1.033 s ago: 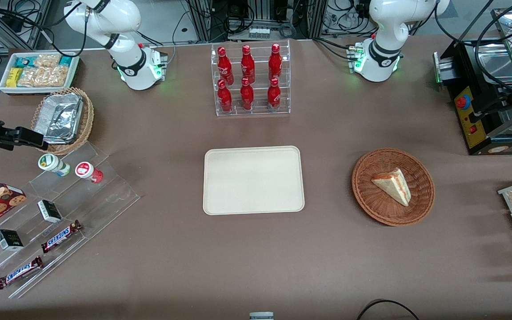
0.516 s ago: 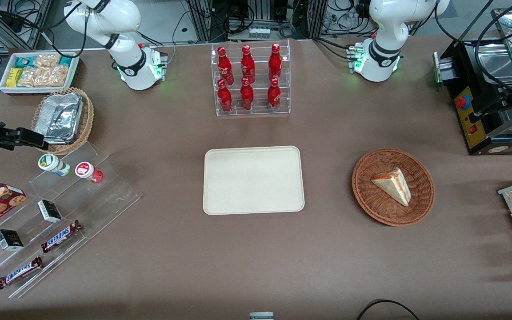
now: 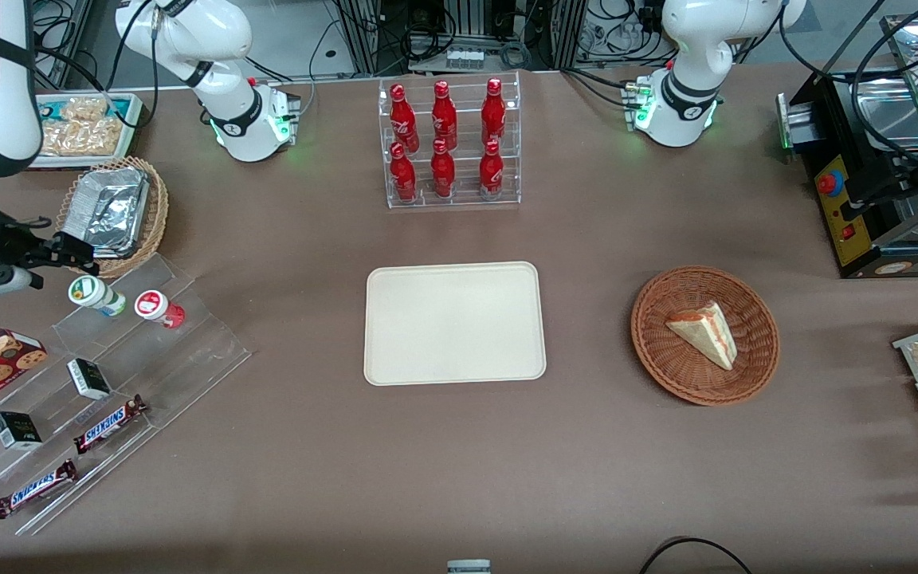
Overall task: Place green gum on tray
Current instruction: 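Move the right gripper toward the green-labelled gum tub on the acrylic stand, then lower the right gripper around the green gum tub and close it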
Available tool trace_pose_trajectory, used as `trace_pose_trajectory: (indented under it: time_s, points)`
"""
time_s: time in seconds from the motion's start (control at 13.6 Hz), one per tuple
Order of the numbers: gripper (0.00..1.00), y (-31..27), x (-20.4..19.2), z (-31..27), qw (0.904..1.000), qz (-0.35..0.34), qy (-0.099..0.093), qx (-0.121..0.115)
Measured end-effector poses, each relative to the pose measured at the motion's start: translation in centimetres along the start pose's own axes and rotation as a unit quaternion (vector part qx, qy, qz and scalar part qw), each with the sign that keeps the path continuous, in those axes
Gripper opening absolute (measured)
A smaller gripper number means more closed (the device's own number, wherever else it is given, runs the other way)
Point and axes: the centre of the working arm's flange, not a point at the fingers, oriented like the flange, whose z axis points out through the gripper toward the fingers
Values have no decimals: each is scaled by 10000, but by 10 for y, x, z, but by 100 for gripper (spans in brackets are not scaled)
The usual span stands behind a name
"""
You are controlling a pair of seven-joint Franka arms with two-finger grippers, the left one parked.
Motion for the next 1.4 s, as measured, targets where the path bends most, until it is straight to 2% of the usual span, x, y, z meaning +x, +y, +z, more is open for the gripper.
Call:
trace_pose_trajectory:
  time_s: [0.15, 0.52, 1.03, 1.4]
  points:
    - [100, 9, -13, 17, 9983, -557, 135, -89]
    - [100, 22, -33, 43, 9918, -1259, 173, -129]
    - [100, 24, -36, 64, 9884, -1489, 212, -197]
    - [100, 25, -30, 83, 9878, -1533, 170, -206]
